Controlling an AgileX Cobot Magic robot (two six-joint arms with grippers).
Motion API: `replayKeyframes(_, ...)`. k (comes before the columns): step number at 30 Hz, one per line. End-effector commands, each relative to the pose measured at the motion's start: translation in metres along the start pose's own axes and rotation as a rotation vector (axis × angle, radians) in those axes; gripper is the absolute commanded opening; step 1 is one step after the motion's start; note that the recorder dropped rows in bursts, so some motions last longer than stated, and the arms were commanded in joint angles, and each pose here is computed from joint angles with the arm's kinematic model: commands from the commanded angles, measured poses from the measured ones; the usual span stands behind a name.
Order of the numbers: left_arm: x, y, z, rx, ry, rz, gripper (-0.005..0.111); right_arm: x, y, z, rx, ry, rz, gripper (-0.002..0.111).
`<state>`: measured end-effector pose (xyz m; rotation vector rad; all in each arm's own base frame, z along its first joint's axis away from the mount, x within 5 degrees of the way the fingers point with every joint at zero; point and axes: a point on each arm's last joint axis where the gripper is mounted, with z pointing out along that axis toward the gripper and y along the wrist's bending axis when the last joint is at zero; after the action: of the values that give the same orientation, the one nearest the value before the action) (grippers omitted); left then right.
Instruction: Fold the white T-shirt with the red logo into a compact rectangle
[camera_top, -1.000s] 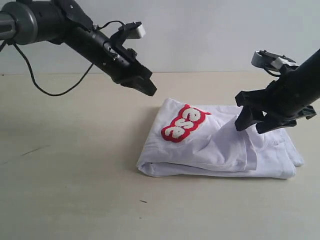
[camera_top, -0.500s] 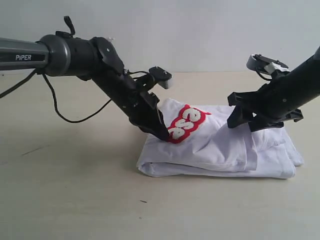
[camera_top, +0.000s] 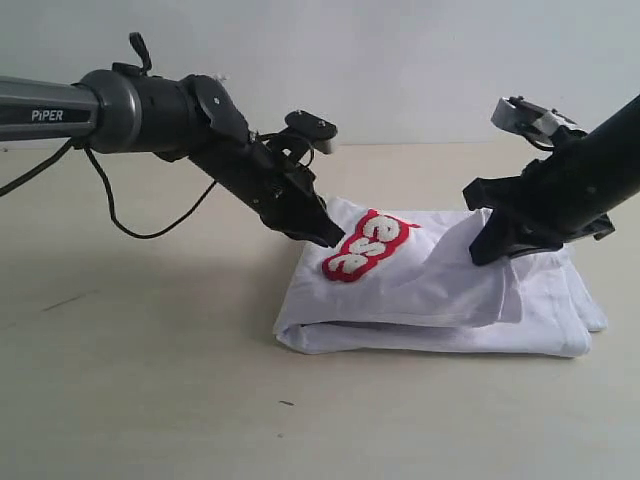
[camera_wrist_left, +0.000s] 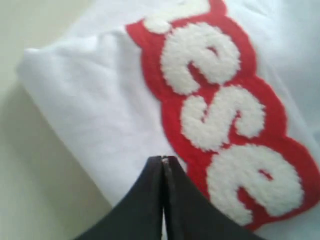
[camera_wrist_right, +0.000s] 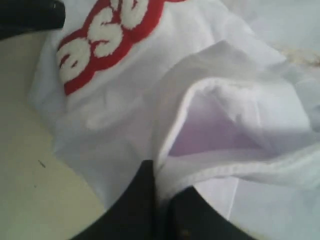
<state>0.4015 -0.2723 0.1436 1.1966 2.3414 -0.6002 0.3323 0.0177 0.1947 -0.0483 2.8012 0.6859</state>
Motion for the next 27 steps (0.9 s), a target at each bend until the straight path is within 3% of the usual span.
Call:
replayKeyframes(1, -0.006, 0.007, -0.005, -0.065, -0.069, -0.059, 0.000, 0.029, -0.003, 0.002, 0.021, 0.082, 0.046, 0.000)
replayKeyframes(5, -0.008, 0.008, -0.005, -0.073, -0.090, -0.085, 0.000, 0.041, -0.008, 0.010, 0.032, 0.107, 0.062, 0.012)
replayKeyframes(9, -0.007, 0.007, -0.005, -0.065, -0.084, -0.086, 0.000, 0.049, -0.004, 0.010, -0.014, 0.192, 0.067, 0.042)
replayKeyframes(11, -0.007, 0.007, -0.005, -0.065, -0.084, -0.086, 0.000, 0.058, 0.001, 0.007, -0.068, 0.295, 0.068, 0.049)
replayKeyframes(13, -0.008, 0.008, -0.005, -0.068, -0.087, -0.086, 0.000, 0.066, 0.005, 0.003, -0.103, 0.378, 0.047, 0.050)
replayKeyframes(17, -0.007, 0.007, -0.005, -0.066, -0.085, -0.086, 0.000, 0.060, 0.009, -0.009, -0.074, 0.342, 0.033, 0.050)
replayKeyframes(24, -0.008, 0.008, -0.005, -0.068, -0.086, -0.086, 0.000, 0.041, -0.001, -0.055, 0.321, 0.202, 0.091, 0.046)
replayKeyframes(27, -0.008, 0.008, -0.005, -0.074, -0.092, -0.086, 0.000, 0.032, 0.004, -0.066, 0.331, 0.059, 0.061, 0.046)
